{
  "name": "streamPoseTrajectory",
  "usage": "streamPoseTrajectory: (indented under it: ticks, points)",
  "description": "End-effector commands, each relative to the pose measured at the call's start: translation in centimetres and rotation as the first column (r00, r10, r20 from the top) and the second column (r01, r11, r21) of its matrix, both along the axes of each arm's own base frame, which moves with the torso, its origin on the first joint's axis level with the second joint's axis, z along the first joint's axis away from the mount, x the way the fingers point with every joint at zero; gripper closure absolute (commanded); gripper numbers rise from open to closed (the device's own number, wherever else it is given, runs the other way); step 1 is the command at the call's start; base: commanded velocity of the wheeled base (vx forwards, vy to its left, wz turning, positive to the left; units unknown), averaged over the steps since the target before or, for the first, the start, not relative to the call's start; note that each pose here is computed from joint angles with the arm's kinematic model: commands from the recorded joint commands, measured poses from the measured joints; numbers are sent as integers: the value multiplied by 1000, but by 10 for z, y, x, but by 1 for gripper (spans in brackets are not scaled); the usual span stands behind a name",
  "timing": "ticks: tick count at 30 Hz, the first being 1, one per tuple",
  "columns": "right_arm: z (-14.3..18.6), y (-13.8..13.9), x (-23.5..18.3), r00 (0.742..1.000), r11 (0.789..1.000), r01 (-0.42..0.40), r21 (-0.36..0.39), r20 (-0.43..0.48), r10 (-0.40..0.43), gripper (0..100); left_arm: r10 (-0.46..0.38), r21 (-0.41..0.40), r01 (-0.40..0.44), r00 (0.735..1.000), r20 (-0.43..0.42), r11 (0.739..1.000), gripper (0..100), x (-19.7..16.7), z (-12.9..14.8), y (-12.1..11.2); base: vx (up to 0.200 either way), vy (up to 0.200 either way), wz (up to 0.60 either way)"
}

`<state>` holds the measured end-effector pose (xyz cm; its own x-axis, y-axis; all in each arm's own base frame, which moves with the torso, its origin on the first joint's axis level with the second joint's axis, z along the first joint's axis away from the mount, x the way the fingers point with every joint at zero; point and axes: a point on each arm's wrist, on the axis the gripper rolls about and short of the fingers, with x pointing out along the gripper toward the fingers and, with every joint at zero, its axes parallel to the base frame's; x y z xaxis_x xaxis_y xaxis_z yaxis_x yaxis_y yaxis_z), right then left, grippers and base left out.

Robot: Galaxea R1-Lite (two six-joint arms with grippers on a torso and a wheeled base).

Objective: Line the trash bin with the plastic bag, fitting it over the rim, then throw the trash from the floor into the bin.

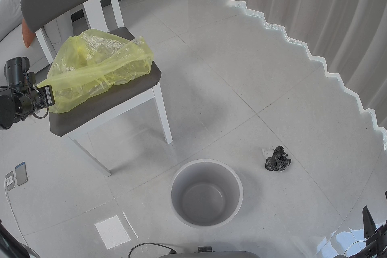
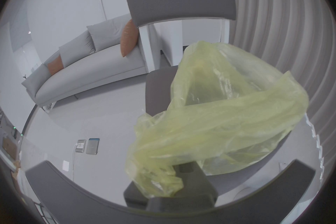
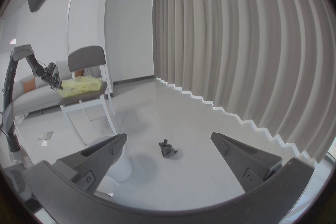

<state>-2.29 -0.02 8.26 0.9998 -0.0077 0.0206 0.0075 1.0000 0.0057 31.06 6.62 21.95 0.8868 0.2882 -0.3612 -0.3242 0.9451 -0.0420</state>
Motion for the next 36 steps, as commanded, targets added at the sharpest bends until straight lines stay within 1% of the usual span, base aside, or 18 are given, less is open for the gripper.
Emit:
streamPoseTrajectory:
  ticks: [1,4,10,14,16,17,18,19,20,21,22,23,26,28,29,31,33,36]
  points:
    - [37,1,-10,982,995,-80,66,175,67,0,-121,-1,122,986,118,993,100,-30,35,-20,0,0,0]
    - [71,2,-5,985,983,-113,146,145,92,0,-266,24,268,938,224,963,100,-58,68,-45,0,0,0]
    - [90,2,22,994,984,-113,138,16,111,0,-494,44,503,823,281,863,100,-105,112,-101,0,0,0]
    - [116,3,44,993,982,-110,152,-36,116,0,-671,61,693,666,326,718,100,-141,126,-142,0,0,0]
    - [126,3,53,992,982,-106,153,-47,115,0,-711,65,739,615,342,670,100,-151,129,-150,0,0,0]
    - [126,3,54,992,982,-106,153,-48,115,0,-713,66,741,612,343,668,100,-152,129,-151,0,0,0]
    - [134,3,59,992,983,-107,151,-45,115,0,-737,73,771,571,360,633,100,-158,132,-156,0,0,0]
    - [134,3,59,992,983,-107,151,-45,115,0,-737,73,771,571,360,633,100,-158,132,-156,0,0,0]
    - [141,3,68,992,983,-106,151,-57,116,0,-766,83,810,508,393,580,100,-170,137,-163,0,0,0]
    - [141,3,68,992,983,-106,151,-57,116,0,-766,83,810,508,393,580,100,-170,137,-163,0,0,0]
    - [145,3,78,990,984,-103,148,-82,116,0,-796,89,846,453,401,526,100,-180,138,-170,0,0,0]
    - [145,3,79,989,984,-105,147,-88,119,0,-800,93,850,445,401,519,100,-181,138,-171,0,0,0]
    - [145,4,95,980,981,-123,153,-139,145,0,-865,141,898,344,365,417,100,-196,137,-182,0,0,0]
    - [147,5,101,976,979,-131,159,-153,155,0,-906,205,907,300,299,368,100,-200,133,-186,0,0,0]
    - [149,6,106,974,978,-130,163,-162,157,0,-929,239,911,281,239,337,100,-201,129,-188,0,0,0]
    - [151,6,109,973,978,-133,163,-166,160,0,-945,258,915,267,190,310,100,-202,125,-190,0,0,0]
    - [154,9,118,966,975,-153,162,-183,182,0,-974,301,926,212,81,227,100,-204,116,-199,0,0,0]
    - [157,13,125,957,969,-187,164,-190,217,0,-984,327,929,178,10,172,100,-202,110,-207,0,0,0]
